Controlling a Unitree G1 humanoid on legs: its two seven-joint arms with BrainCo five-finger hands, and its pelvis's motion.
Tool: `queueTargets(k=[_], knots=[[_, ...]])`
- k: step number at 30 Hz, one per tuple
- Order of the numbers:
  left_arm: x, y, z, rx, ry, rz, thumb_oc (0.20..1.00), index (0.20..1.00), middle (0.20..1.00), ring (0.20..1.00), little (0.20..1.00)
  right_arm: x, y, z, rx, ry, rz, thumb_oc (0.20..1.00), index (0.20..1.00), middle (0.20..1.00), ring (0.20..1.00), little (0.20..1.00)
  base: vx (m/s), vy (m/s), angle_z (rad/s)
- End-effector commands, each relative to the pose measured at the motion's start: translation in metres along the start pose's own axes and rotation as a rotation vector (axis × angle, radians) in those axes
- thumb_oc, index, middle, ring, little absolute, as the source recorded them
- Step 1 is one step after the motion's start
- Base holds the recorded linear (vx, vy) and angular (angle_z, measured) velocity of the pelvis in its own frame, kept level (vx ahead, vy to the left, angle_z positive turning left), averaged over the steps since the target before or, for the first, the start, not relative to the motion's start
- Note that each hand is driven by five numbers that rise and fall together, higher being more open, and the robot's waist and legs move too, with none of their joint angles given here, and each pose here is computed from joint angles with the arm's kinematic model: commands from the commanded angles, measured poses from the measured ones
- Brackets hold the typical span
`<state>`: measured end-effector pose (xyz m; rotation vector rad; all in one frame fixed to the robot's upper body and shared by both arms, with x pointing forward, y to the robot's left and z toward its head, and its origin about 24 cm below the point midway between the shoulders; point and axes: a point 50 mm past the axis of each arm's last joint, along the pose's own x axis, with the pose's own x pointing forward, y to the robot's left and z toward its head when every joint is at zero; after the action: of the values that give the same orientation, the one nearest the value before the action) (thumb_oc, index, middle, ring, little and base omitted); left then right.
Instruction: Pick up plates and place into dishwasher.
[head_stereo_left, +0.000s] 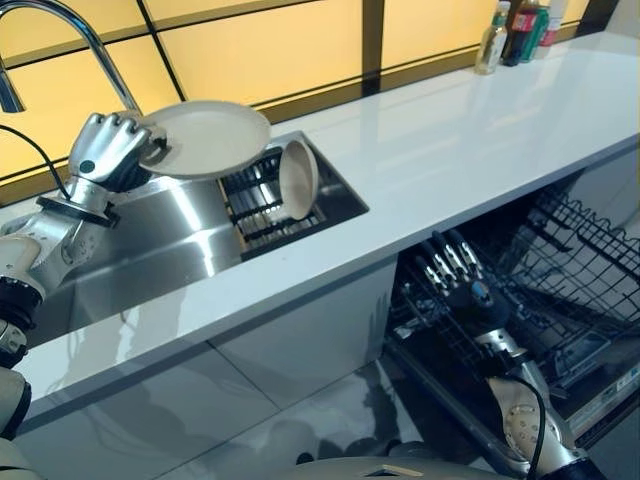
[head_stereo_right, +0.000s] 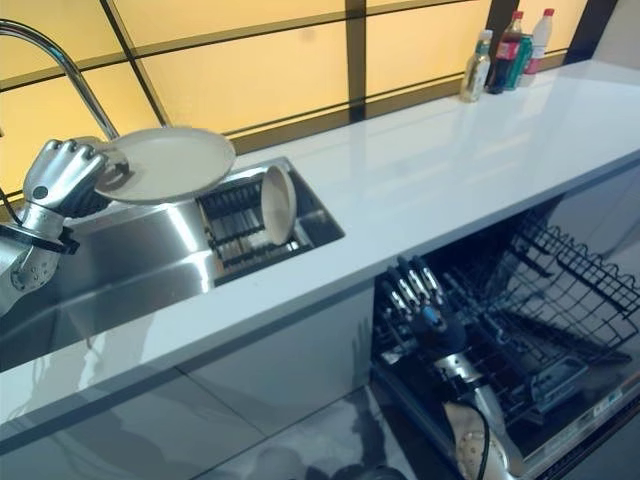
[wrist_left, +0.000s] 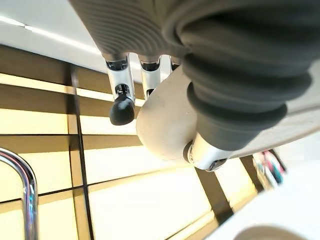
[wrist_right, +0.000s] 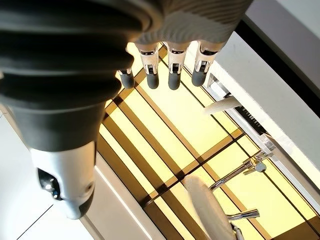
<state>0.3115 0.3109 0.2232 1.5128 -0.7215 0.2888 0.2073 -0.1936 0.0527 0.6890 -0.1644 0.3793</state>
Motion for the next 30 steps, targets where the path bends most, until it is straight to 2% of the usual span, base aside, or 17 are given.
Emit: queueTargets(k=[1,13,25,30], knots=[[0.020,0.038,-0.002,-0.210,0.082,0.235,0.200,0.200,0.200,0.200,0.200,0.007,0.020,0.013,0.009,-0.136,0.089,1.000,1.000,1.000,1.000,1.000,-0.04,-0.010,-0.01],[0.022,0.027,0.062,-0.799,0.014,0.312,0.200,0.200,0.200,0.200,0.200,0.003,0.017,0.016,-0.001,-0.208,0.024,1.000,1.000,1.000,1.000,1.000,-0.02,-0.006,-0.05],[0.004,-0.009,0.159,-1.542,-0.080,0.058,0.200,0.200,0.200,0.200,0.200,0.006,0.008,0.033,-0.077,-0.369,-0.160,1.000,1.000,1.000,1.000,1.000,-0.03,0.002,-0.04],[-0.002,-0.016,0.190,-1.788,-0.123,-0.049,0.200,0.200,0.200,0.200,0.200,0.011,0.009,0.046,-0.151,-0.437,-0.192,1.000,1.000,1.000,1.000,1.000,-0.03,0.003,-0.03]])
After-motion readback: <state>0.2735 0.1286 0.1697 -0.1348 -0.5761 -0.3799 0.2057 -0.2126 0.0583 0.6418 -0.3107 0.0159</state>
